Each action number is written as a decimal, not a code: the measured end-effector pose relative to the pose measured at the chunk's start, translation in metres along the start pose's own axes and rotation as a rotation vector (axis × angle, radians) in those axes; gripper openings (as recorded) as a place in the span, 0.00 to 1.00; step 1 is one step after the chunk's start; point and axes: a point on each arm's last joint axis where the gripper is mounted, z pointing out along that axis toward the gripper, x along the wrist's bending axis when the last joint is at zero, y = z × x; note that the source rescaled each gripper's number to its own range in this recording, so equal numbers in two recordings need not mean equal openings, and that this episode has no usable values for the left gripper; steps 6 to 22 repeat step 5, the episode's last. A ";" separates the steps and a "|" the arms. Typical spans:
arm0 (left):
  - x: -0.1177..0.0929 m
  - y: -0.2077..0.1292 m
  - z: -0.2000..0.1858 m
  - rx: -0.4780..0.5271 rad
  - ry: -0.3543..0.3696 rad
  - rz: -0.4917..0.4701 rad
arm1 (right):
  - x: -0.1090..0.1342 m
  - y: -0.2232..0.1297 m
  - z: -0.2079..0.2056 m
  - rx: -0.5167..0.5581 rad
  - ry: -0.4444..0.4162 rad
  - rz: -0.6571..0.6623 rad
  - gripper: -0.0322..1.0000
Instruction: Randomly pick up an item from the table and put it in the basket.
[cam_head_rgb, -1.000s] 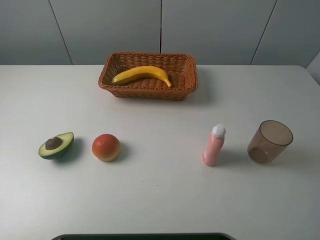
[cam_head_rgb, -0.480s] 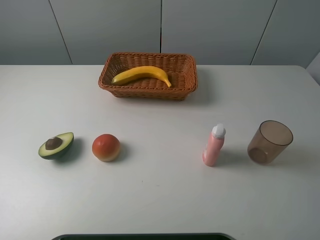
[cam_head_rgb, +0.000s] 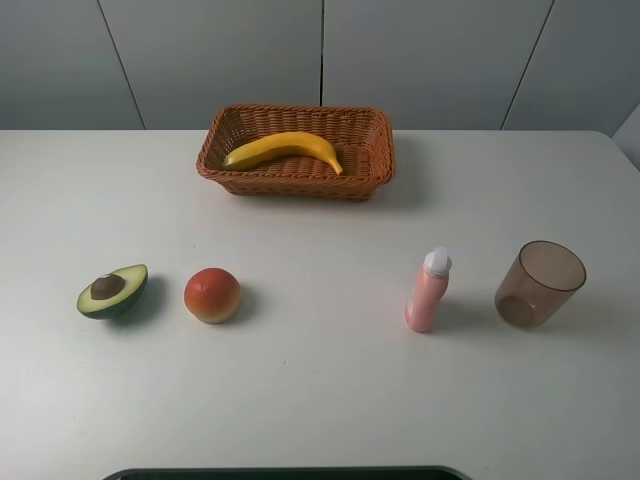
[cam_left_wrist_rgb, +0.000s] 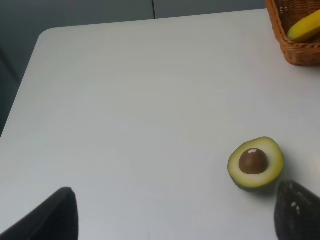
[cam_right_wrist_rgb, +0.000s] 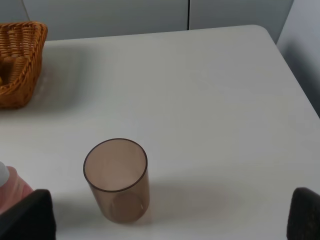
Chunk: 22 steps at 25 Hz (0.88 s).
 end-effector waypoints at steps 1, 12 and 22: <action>0.000 0.000 0.000 0.000 0.000 0.000 | 0.000 0.000 0.000 -0.002 0.002 0.001 1.00; 0.000 0.000 0.000 0.000 0.000 0.000 | 0.000 0.000 0.000 -0.002 0.002 0.001 1.00; 0.000 0.000 0.000 0.000 0.000 0.000 | 0.000 0.000 0.000 -0.002 0.002 0.001 1.00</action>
